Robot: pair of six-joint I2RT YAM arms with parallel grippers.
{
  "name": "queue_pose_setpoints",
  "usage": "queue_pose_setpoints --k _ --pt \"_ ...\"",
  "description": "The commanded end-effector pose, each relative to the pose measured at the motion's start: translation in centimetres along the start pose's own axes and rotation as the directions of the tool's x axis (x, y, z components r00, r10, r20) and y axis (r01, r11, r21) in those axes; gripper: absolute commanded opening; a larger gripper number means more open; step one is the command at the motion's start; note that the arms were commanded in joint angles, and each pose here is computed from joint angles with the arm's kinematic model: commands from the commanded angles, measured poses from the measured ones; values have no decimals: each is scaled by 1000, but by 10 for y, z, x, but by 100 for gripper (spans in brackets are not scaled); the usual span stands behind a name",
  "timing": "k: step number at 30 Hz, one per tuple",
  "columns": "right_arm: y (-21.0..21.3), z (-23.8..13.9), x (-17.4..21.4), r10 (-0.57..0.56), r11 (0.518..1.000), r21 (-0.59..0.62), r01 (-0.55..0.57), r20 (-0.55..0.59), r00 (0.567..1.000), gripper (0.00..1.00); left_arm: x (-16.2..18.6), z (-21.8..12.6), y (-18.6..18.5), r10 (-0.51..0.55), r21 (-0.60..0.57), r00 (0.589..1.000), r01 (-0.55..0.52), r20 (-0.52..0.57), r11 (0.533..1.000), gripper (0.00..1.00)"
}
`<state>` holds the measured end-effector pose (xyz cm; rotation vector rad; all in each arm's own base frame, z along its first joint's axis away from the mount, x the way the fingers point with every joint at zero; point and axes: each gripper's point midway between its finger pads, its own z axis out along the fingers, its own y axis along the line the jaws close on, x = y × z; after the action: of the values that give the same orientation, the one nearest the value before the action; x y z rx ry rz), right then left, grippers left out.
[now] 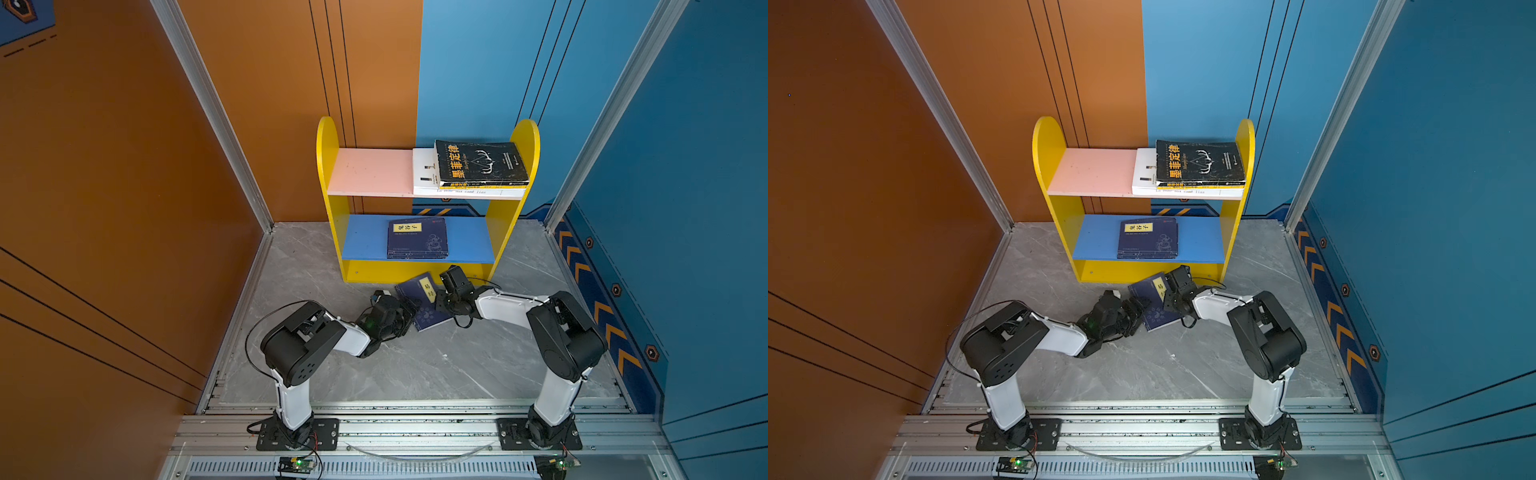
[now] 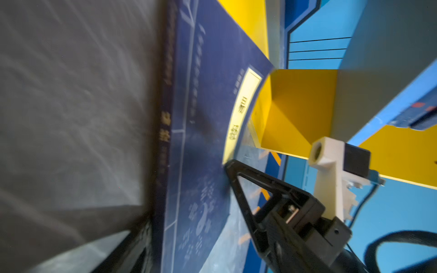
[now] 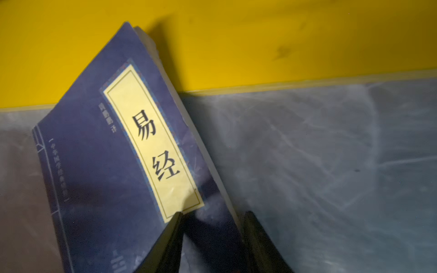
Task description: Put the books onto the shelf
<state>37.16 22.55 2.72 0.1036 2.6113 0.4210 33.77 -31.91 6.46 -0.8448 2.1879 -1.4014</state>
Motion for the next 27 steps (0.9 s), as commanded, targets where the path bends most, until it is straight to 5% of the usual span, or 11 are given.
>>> queue_pose_setpoints --k 1,6,13,27 --pt "23 11 53 -38 995 -100 19 -189 981 43 14 -13 -68 19 223 999 -9 -42 975 74" --pt "24 11 52 -39 994 -103 20 -188 981 44 16 -17 -72 30 220 999 -21 -38 975 74" --pt "18 10 55 -40 997 -79 25 -190 981 43 13 -22 -39 7 51 1000 -6 -21 999 70" --pt "23 -5 38 -11 996 -91 -1 -139 990 46 9 -37 -19 44 -138 999 -47 -22 989 19"
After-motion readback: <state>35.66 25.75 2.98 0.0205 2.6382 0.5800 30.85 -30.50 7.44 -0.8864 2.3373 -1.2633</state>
